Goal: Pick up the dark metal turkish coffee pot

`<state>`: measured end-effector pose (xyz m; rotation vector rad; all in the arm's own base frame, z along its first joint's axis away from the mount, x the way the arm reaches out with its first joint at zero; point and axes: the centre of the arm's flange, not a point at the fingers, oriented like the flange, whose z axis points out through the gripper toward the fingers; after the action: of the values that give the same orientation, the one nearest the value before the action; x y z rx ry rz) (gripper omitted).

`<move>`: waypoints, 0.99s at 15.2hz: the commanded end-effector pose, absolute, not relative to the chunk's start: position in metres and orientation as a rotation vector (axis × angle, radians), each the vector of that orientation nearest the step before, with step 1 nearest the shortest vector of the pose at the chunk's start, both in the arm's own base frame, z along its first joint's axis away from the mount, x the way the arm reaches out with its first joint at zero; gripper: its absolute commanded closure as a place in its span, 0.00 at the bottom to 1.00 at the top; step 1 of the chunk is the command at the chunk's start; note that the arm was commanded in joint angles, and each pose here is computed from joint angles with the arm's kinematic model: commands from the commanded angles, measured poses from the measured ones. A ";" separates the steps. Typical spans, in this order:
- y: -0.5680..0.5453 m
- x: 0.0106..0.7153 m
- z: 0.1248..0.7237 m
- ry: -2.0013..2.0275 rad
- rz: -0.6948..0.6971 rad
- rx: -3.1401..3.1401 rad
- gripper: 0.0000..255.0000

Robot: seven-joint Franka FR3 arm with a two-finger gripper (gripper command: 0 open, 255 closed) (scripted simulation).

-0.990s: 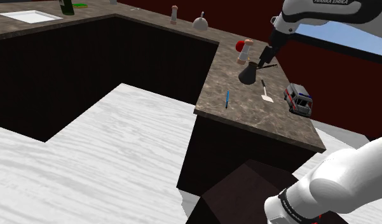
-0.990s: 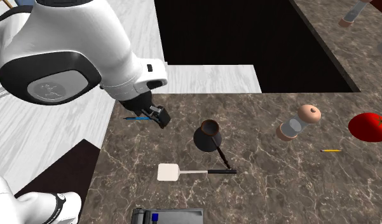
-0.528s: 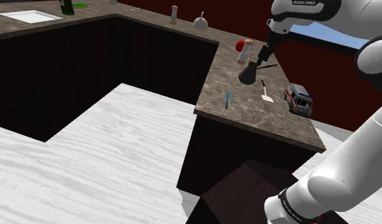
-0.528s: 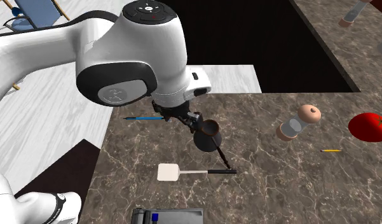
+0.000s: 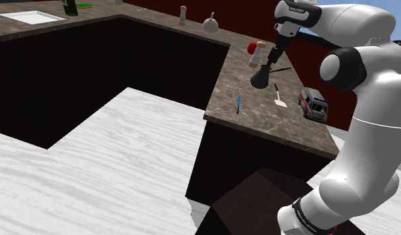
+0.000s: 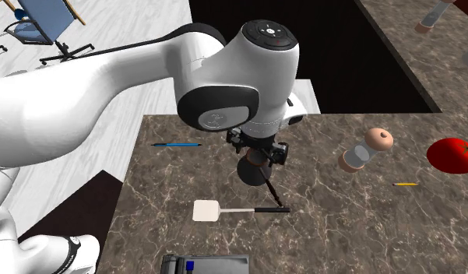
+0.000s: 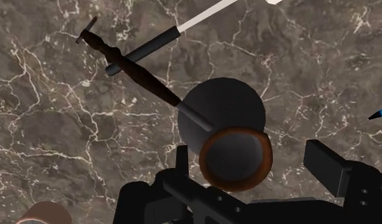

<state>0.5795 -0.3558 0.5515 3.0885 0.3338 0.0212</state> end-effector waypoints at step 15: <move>-0.359 0.583 0.512 0.338 0.020 3.089 1.00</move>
<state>0.5831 -0.3591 0.5131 3.0883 0.3379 0.0218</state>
